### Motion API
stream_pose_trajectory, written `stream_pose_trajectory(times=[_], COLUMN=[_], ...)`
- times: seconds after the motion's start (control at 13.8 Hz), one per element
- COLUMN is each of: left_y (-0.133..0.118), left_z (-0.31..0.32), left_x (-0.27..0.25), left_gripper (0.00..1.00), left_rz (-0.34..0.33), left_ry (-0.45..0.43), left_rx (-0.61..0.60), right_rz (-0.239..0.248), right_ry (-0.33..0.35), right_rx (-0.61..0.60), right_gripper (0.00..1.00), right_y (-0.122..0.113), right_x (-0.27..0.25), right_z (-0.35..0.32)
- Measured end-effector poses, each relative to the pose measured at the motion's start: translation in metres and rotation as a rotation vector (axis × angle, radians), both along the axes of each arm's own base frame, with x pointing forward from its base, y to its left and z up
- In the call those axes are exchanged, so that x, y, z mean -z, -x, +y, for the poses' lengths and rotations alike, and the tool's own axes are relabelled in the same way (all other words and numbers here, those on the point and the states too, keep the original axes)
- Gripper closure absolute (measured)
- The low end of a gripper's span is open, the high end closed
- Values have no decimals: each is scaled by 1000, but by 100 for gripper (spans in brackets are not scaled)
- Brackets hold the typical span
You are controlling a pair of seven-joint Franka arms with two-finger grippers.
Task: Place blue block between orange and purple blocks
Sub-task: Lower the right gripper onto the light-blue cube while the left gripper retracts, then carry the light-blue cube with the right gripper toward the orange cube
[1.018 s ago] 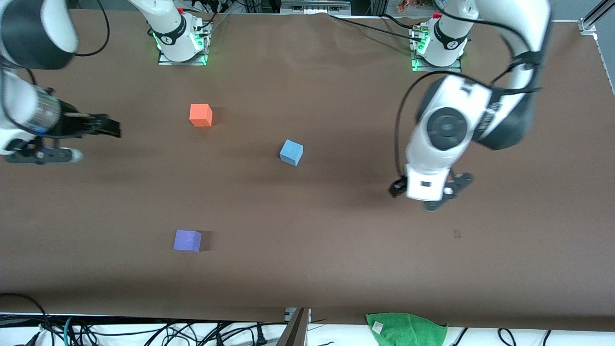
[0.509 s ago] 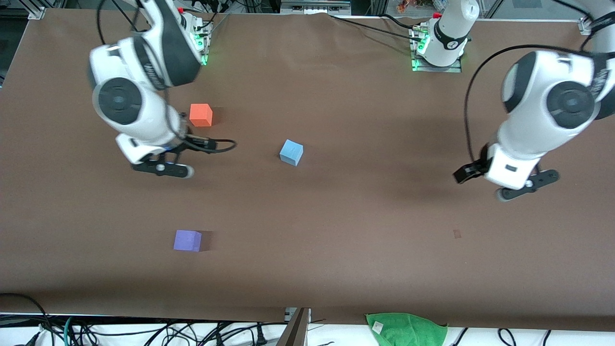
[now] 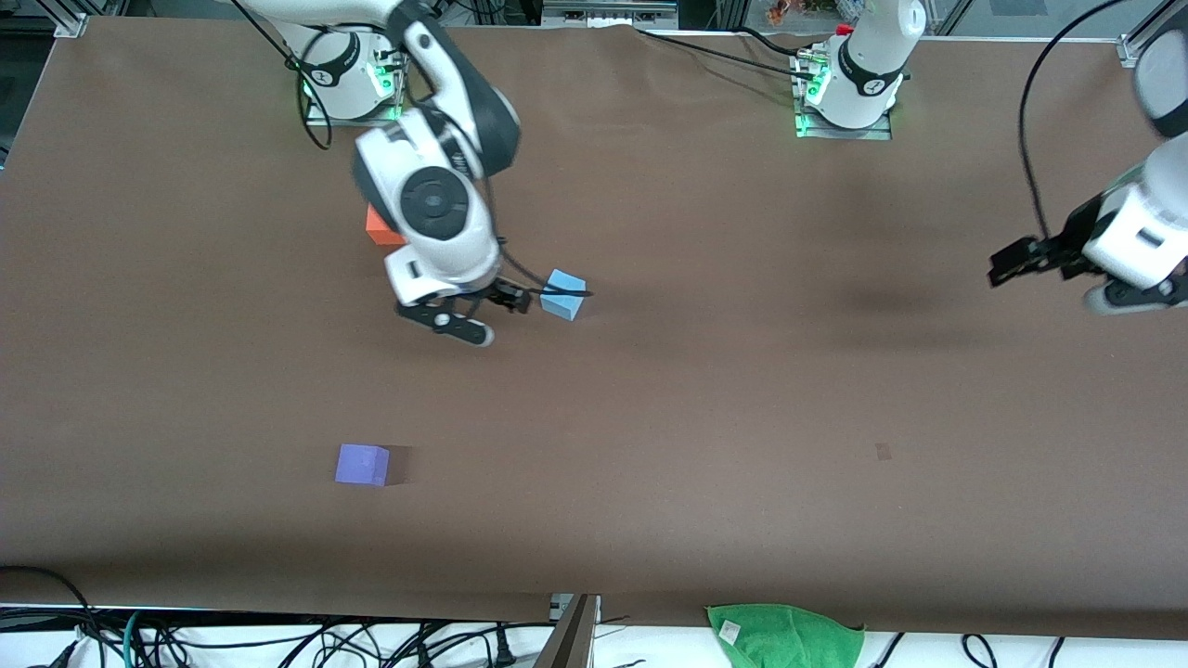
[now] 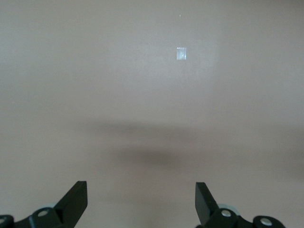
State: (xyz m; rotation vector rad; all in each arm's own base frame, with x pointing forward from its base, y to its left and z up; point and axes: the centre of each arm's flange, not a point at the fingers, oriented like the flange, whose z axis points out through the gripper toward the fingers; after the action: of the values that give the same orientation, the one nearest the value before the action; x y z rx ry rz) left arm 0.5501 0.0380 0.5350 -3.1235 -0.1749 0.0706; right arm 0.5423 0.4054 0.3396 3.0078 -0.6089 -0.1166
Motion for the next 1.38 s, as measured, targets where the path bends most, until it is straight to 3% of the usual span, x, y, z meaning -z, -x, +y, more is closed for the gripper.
stream_pose_trajectory(times=[0.29, 0.87, 1.38], left_y=[8, -6, -9], left_z=[-2, -3, -2], left_x=[-19, -5, -4], left_gripper=[0, 0, 0], left_rz=[-24, -5, -15], left_ry=[-4, 2, 4], left_rx=[25, 40, 49], right_rz=[-16, -76, -50], right_ry=[-2, -61, -54], right_rx=[31, 91, 75], right_gripper=[0, 0, 0], right_y=[37, 58, 85], right_x=[50, 113, 126], right_z=[60, 57, 61])
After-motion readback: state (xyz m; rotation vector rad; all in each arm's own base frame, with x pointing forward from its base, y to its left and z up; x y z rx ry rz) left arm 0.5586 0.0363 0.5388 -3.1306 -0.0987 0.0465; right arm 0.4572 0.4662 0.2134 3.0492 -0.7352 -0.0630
